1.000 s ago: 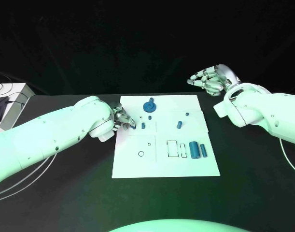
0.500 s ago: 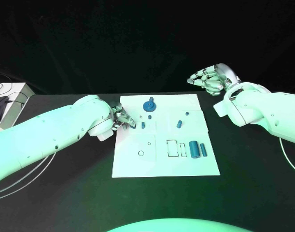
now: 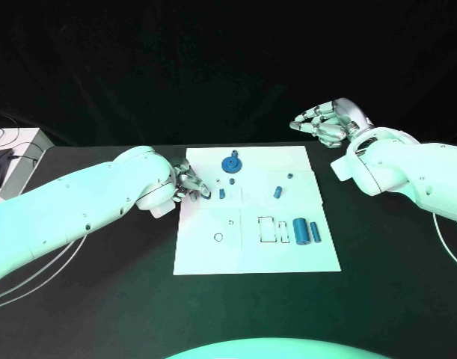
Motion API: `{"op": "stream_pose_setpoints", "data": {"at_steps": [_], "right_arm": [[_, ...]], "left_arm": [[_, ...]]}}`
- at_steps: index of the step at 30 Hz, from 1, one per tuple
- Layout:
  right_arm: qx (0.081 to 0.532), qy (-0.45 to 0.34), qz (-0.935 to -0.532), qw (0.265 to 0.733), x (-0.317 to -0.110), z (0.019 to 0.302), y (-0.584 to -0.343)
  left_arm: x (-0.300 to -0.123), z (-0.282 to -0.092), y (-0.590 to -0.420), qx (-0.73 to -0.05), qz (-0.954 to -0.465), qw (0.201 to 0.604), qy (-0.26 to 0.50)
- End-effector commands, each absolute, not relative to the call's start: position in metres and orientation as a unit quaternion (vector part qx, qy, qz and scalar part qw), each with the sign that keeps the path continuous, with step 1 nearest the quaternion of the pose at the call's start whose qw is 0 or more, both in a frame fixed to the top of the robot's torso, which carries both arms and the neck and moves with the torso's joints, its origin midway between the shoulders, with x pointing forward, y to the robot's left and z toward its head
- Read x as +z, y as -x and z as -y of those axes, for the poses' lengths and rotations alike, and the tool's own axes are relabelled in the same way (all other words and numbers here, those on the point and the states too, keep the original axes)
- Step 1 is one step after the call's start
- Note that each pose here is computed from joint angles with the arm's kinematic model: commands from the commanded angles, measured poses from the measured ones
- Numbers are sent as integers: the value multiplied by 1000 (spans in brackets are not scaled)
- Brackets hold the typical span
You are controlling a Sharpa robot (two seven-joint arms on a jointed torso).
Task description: Assemble the parts on the task board
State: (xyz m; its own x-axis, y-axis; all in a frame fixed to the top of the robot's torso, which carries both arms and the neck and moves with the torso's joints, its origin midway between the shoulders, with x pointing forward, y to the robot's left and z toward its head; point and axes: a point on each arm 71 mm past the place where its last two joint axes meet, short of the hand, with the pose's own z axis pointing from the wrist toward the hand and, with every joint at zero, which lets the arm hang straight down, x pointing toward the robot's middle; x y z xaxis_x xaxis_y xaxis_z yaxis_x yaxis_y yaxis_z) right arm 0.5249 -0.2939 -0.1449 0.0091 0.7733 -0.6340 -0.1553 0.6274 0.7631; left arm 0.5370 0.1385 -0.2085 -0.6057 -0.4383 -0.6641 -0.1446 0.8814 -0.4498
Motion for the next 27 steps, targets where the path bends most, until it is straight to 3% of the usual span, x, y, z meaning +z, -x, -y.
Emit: {"op": "stream_pose_setpoints", "data": {"at_steps": [1, 27], "right_arm": [[354, -246, -610, 665, -144, 293, -524], [354, -245, -611, 664, -144, 292, -525]], "left_arm": [[-214, -137, -535, -170, -888, 399, 154], [-217, -128, -537, -167, -894, 391, 142]]}}
